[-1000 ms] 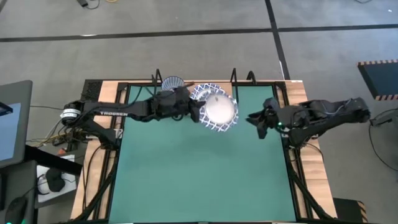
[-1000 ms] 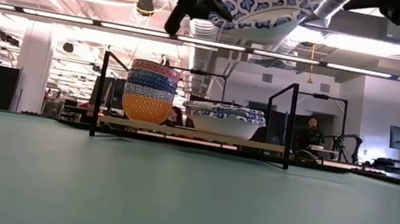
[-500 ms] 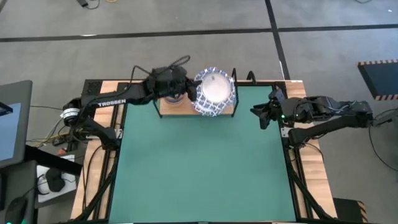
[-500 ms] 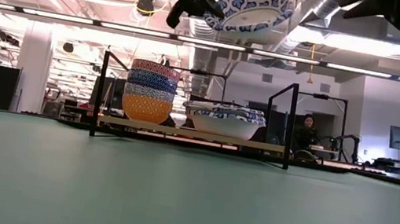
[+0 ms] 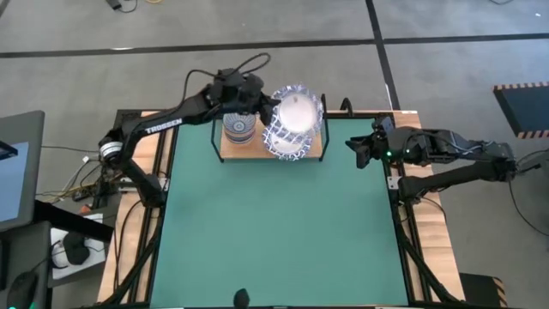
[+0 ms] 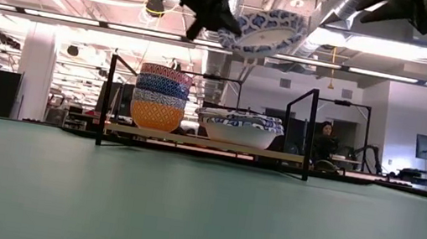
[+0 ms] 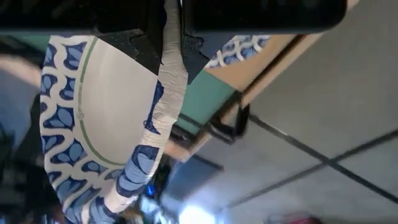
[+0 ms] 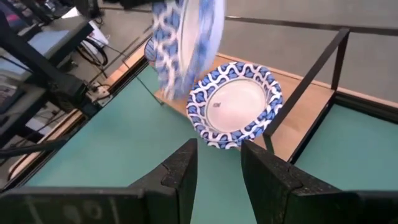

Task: Place and stack bowls onto a shelf
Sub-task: Stack the patterned bowl on top of the stacked white patterned bowls on the shelf

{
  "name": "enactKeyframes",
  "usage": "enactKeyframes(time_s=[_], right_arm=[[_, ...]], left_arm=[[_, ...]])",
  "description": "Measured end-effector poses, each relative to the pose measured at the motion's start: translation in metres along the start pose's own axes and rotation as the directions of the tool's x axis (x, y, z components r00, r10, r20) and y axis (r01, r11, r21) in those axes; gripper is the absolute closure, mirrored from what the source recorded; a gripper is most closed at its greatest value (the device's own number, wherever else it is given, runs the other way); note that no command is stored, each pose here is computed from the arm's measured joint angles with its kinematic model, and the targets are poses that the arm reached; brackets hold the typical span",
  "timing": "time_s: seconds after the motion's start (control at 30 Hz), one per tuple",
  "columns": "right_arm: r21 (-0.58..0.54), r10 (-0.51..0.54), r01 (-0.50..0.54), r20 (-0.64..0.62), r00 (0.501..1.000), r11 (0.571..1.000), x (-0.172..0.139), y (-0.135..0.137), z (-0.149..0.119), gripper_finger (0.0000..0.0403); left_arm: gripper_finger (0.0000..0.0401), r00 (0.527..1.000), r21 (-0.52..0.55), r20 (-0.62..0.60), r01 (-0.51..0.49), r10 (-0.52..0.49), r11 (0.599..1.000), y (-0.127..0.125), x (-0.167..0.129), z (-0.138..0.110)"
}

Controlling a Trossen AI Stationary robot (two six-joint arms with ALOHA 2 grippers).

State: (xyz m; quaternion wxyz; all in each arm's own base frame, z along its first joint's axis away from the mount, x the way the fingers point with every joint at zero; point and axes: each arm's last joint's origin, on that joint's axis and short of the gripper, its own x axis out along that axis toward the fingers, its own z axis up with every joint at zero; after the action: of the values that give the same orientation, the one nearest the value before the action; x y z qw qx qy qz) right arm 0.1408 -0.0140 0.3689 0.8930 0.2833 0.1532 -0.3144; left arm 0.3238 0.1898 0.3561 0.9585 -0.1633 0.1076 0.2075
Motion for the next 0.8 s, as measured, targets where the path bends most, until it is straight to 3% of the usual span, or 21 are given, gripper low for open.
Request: enactKeyframes(time_s=[0.23,0.43,0.53,0.8], right_arm=[[0.014,-0.005,0.005,0.001,1.0,1.0,0.0,-0.001,0.0,0.0253],[0.05,-0.019,0.019,0.001,1.0,0.999,0.002,-0.001,0.001,0.0253],[0.067,-0.022,0.022,-0.002,1.0,0.998,0.003,-0.001,0.0,0.0253],[0.095,-0.033,0.032,0.007,0.999,0.995,0.003,-0.003,0.002,0.0253]], left_arm=[[0.0401,0.986,0.144,-0.165,-0.011,0.035,0.99,0.008,0.035,0.004],[0.0401,0.922,0.196,-0.375,-0.025,0.099,0.98,0.029,0.06,-0.012],[0.0401,0.896,0.213,-0.429,-0.022,0.113,0.977,0.04,0.07,-0.023],[0.0401,0.883,0.227,-0.465,0.059,0.055,0.972,0.048,0.085,-0.037]])
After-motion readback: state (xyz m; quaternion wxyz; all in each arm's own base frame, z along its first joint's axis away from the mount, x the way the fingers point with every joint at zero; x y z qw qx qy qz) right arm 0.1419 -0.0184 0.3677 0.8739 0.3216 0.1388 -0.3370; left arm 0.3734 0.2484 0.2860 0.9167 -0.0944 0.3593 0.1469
